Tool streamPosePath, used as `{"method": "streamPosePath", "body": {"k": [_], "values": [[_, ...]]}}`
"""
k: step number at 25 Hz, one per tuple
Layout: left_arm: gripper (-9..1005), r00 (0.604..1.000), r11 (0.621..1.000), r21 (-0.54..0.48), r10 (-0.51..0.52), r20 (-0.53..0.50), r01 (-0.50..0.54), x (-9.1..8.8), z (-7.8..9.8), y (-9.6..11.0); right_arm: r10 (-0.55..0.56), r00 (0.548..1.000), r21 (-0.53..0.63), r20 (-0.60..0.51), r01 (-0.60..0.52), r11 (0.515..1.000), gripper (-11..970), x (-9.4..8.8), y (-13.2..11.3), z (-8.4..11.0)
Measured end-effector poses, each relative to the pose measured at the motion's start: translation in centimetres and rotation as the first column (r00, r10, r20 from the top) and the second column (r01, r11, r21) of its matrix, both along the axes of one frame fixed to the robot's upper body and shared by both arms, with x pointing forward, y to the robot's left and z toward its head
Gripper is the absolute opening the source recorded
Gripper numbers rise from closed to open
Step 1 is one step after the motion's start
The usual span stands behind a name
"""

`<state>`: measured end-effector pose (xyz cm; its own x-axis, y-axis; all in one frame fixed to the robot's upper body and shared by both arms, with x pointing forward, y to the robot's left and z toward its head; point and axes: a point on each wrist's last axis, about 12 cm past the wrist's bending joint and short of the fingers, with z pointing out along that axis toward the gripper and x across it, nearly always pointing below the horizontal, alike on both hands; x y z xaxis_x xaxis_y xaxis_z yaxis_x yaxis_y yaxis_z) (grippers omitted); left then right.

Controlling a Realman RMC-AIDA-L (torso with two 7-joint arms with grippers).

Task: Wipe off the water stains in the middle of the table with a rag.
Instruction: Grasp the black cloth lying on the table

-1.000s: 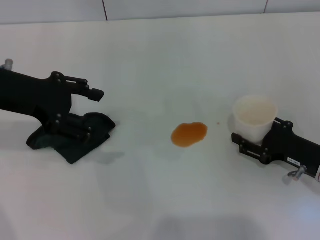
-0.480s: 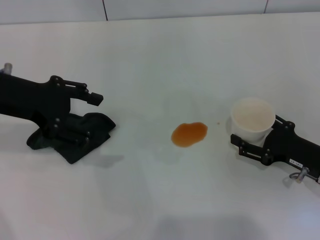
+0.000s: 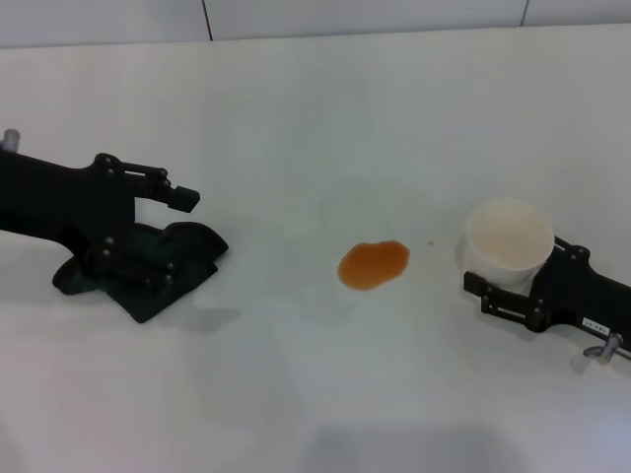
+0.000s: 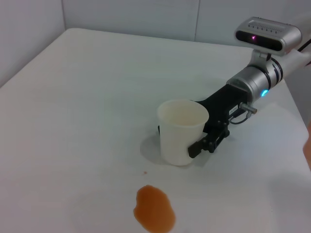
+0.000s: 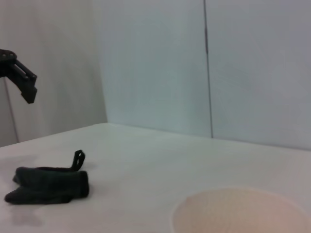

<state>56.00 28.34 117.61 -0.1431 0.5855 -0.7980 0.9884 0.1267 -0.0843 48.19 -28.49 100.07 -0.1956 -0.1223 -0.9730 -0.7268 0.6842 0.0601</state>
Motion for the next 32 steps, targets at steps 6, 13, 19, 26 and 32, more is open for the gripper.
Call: {"method": "streamPosePath", "body": {"k": [6, 13, 19, 26, 32], "values": [[846, 1.0, 1.0, -0.001, -0.003, 0.001, 0.003, 0.0, 0.1, -0.1, 0.03, 0.999, -0.008, -0.031, -0.03, 1.0, 847, 0.1, -0.5, 0.2], [845, 1.0, 1.0, 0.0, -0.001, -0.004, 0.001, 0.0, 0.0, -0.1, 0.024, 0.999, -0.01, -0.039, -0.025, 1.0, 847, 0.0, -1.4, 0.3], [845, 1.0, 1.0, 0.0, -0.001, -0.004, 0.001, 0.0, 0.0, -0.1, 0.051, 0.996, -0.019, -0.068, -0.053, 0.998, 847, 0.0, -3.0, 1.1], [845, 1.0, 1.0, 0.003, 0.003, -0.006, -0.003, -0.1, 0.0, 0.1, 0.108, 0.981, -0.047, -0.162, -0.117, 0.992, 846, 0.3, -4.9, 2.4], [846, 1.0, 1.0, 0.009, 0.009, -0.012, -0.009, -0.2, -0.2, 0.4, 0.134, 0.957, -0.101, -0.257, -0.165, 0.981, 842, 1.2, -6.5, 4.7]]}}
